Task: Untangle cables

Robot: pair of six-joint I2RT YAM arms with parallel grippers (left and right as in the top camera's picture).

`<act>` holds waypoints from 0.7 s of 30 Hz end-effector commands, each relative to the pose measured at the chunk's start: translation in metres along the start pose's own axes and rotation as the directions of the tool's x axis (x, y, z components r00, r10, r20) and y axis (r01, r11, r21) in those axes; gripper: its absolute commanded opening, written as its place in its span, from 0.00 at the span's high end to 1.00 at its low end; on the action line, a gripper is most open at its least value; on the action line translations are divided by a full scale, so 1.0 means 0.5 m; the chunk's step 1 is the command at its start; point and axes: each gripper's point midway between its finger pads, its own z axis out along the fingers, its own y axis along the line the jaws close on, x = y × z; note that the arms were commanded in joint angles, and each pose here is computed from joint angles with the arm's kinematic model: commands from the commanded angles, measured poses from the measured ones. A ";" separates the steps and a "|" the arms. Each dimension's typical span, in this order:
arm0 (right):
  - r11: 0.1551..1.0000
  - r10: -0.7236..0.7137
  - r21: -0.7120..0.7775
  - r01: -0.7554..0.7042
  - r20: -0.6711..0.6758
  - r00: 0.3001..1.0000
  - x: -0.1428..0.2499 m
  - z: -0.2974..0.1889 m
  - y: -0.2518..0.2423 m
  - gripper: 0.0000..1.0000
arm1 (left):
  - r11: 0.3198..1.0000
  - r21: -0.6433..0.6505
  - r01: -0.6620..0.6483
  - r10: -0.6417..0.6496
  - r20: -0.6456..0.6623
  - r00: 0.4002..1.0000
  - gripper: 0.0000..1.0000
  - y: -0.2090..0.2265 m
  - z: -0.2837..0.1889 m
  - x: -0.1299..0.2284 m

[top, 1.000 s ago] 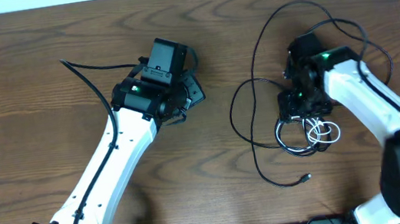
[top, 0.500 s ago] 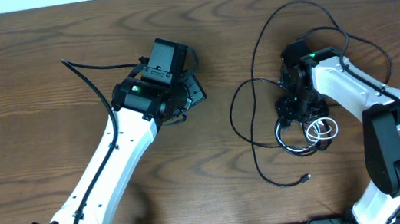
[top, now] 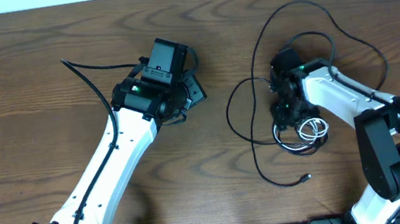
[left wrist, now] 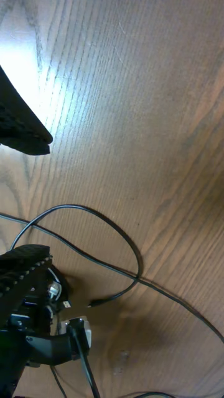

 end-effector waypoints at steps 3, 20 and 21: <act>1.000 -0.020 -0.023 0.020 -0.001 1.000 0.006 0.022 0.028 0.81 | 1.000 -0.010 0.000 0.000 0.015 1.000 0.47 0.002 -0.002 -0.008; 0.896 0.031 -0.439 0.067 0.212 0.977 -0.157 -0.145 0.199 0.99 | 1.000 -0.008 0.000 0.000 0.012 1.000 0.46 0.001 -0.002 -0.008; 0.888 0.032 -0.454 0.077 0.228 0.973 -0.169 -0.166 0.206 0.99 | 1.000 -0.007 0.000 0.000 0.011 1.000 0.46 0.001 -0.002 -0.007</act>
